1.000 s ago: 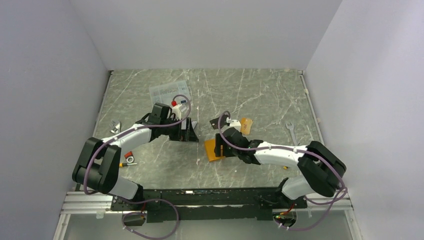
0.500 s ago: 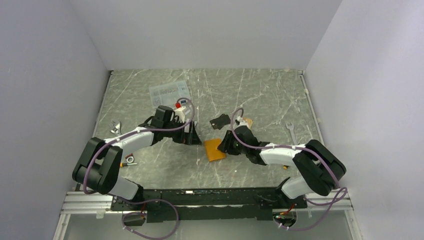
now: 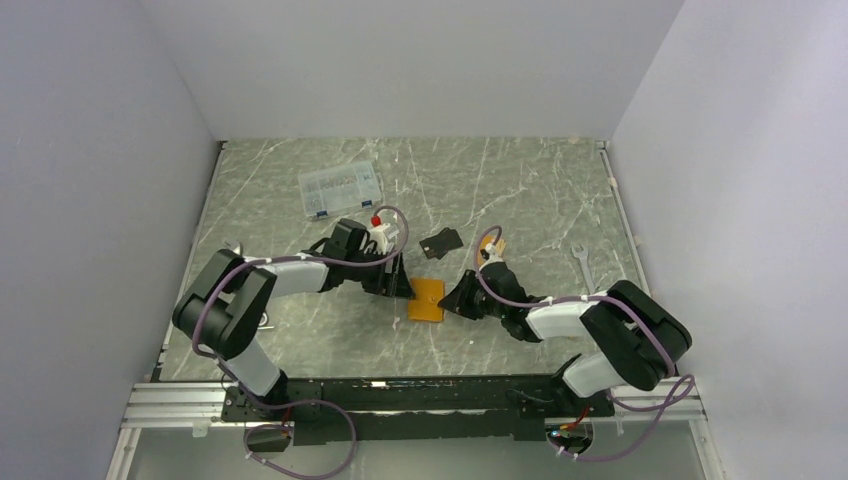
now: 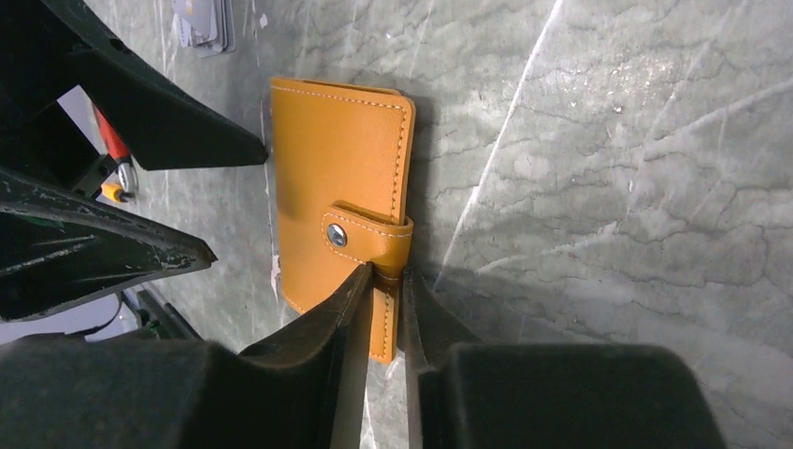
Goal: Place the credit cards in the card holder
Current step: Pick up the card holder from the center of the board.
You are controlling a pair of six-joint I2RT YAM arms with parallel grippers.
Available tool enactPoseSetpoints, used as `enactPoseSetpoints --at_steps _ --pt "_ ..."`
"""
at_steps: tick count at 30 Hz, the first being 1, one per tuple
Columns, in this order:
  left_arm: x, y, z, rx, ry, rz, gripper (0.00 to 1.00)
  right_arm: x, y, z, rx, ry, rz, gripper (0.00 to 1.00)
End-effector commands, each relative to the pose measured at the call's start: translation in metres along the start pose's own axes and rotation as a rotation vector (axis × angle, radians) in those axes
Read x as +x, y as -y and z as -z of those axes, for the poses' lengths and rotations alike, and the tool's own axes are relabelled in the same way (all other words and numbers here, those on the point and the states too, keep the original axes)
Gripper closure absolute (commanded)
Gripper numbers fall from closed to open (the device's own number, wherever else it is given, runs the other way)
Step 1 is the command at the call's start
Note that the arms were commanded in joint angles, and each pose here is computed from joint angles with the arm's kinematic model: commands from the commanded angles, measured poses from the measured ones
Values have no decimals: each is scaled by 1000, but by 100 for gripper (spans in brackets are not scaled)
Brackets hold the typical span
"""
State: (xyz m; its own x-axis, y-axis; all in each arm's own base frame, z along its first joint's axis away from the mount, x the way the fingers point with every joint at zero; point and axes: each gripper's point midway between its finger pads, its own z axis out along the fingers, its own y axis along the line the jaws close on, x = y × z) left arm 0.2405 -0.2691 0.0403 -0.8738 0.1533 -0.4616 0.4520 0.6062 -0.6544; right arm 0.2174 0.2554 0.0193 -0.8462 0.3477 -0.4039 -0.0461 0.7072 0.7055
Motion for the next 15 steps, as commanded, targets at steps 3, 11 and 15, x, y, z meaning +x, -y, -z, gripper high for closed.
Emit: enactPoseSetpoints --at_steps 3,11,15 --pt "-2 3 -12 46 23 30 18 17 8 -1 -4 -81 -13 91" --pt "12 -3 -17 19 -8 46 9 18 13 -5 6 -79 2 100" --pt "12 -6 -20 2 -10 40 9 27 33 0 49 -71 -7 100"
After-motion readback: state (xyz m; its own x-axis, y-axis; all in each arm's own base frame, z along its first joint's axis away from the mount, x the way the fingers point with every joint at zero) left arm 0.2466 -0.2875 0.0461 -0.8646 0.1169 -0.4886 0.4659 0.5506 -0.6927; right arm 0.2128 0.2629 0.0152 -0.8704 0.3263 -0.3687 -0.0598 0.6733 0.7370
